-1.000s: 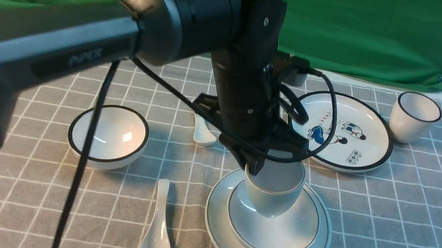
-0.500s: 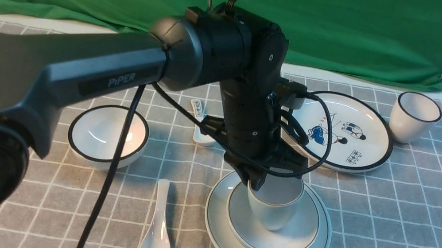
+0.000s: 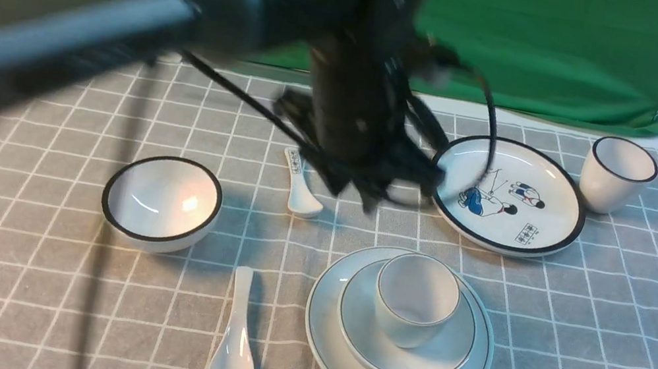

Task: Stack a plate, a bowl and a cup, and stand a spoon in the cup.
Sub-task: Use the left arm to grab a blue soup spoon

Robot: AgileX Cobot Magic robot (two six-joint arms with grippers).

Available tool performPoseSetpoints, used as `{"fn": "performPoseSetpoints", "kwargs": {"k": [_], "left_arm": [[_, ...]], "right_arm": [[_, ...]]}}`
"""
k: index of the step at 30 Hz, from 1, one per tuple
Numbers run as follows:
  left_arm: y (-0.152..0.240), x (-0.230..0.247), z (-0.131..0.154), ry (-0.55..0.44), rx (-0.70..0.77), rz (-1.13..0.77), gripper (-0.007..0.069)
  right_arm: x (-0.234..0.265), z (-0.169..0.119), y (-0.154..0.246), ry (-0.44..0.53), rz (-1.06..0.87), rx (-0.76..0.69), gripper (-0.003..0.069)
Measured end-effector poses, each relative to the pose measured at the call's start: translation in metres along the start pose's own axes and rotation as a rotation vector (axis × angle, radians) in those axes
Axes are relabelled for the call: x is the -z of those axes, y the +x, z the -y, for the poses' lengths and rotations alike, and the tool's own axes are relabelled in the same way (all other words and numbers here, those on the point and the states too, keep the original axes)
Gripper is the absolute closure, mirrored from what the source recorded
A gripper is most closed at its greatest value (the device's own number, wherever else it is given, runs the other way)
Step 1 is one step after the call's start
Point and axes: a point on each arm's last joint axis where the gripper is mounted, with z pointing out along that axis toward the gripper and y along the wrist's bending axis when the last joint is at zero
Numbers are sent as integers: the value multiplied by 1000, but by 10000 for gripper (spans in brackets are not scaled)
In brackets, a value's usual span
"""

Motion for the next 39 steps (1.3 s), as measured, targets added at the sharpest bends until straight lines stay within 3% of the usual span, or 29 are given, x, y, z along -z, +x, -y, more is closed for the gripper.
{"fn": "performPoseSetpoints", "kwargs": {"k": [4, 10, 15, 22, 26, 29, 32, 33, 36, 39], "left_arm": [[35, 12, -35, -29, 135, -55, 594], [66, -40, -43, -32, 227, -131, 601], [69, -71, -44, -37, 255, -162, 512], [69, -118, -53, -65, 338, -214, 221], [70, -131, -54, -73, 353, -228, 148], [72, -137, -54, -78, 356, -241, 216], [71, -137, -55, -76, 349, -234, 393], [71, -137, -55, -74, 344, -232, 485], [70, -129, -55, -70, 311, -218, 507], [62, -89, -51, -39, 257, -99, 507]], "right_arm": [[0, 0, -1, 1, 9, 0, 622], [0, 0, -2, 2, 17, 0, 614], [0, 0, -2, 2, 17, 0, 613], [0, 0, -2, 2, 17, 0, 608], [0, 0, -2, 2, 17, 0, 606], [0, 0, -2, 2, 17, 0, 606], [0, 0, -2, 2, 17, 0, 606], [0, 0, -2, 2, 17, 0, 606], [0, 0, -2, 2, 17, 0, 606], [0, 0, -2, 2, 17, 0, 603]]}}
